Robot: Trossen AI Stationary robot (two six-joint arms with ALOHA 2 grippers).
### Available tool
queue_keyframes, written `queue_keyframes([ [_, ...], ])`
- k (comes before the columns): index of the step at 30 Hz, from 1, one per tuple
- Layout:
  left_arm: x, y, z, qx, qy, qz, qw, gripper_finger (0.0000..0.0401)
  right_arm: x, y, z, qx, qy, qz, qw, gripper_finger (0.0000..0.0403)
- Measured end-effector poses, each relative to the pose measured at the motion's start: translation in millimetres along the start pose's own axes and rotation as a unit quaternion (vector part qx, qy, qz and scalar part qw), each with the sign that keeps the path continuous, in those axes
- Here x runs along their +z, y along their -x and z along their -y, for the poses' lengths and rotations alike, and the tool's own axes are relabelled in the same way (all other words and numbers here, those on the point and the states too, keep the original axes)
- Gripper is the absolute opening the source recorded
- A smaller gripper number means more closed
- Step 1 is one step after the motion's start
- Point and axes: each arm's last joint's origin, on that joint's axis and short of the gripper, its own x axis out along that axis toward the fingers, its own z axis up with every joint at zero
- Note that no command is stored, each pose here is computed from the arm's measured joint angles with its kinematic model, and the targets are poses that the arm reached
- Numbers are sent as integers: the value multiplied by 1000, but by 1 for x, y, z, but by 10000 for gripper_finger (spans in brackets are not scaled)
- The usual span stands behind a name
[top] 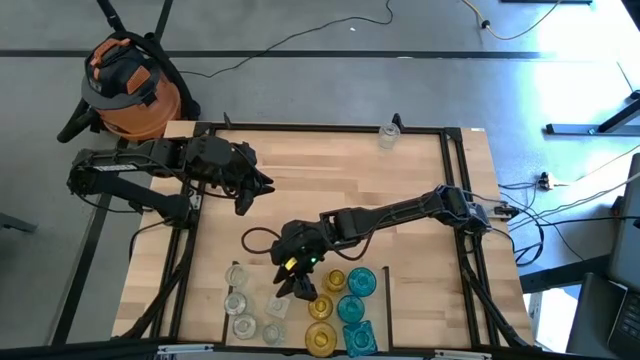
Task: Sort vases onto shelf
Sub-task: Put the transparent vase on the shelf aligned with the other transparent vase
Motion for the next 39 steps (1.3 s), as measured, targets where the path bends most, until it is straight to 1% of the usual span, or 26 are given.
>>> queue_keyframes([
  [7, 0, 0, 0, -1, 2, 1, 1000, 112, 1, 0, 1, -16, 3, 7, 1000, 142],
  [11, 0, 0, 1, -14, 3, -2, 1000, 112, 4, 4, 2, -37, 8, 16, 999, 142],
  [14, 0, 0, 2, -23, 4, -5, 1000, 112, 14, 15, -3, -61, 9, 21, 998, 142],
  [18, 0, 0, 2, -28, 13, -6, 999, 112, 32, 37, -13, -105, 28, 46, 993, 142],
  [21, 0, 0, 2, -32, 13, -8, 999, 112, 42, 50, -19, -122, 38, 60, 990, 142],
  [24, 0, 0, 2, -34, 12, -9, 999, 112, 44, 53, -20, -132, 40, 69, 988, 142],
  [26, 0, 0, 2, -35, 5, -8, 999, 112, 40, 49, -17, -139, 34, 53, 988, 142],
  [30, 0, 0, 2, -36, 3, -8, 999, 112, 26, 29, -1, -152, 10, 7, 988, 142],
  [34, 1, 1, 3, -37, 3, -6, 999, 112, 16, 9, 10, -153, -4, -16, 988, 142],
  [39, 0, 1, 3, -39, 3, -6, 999, 112, 12, -5, 17, -127, -6, -25, 992, 142],
])
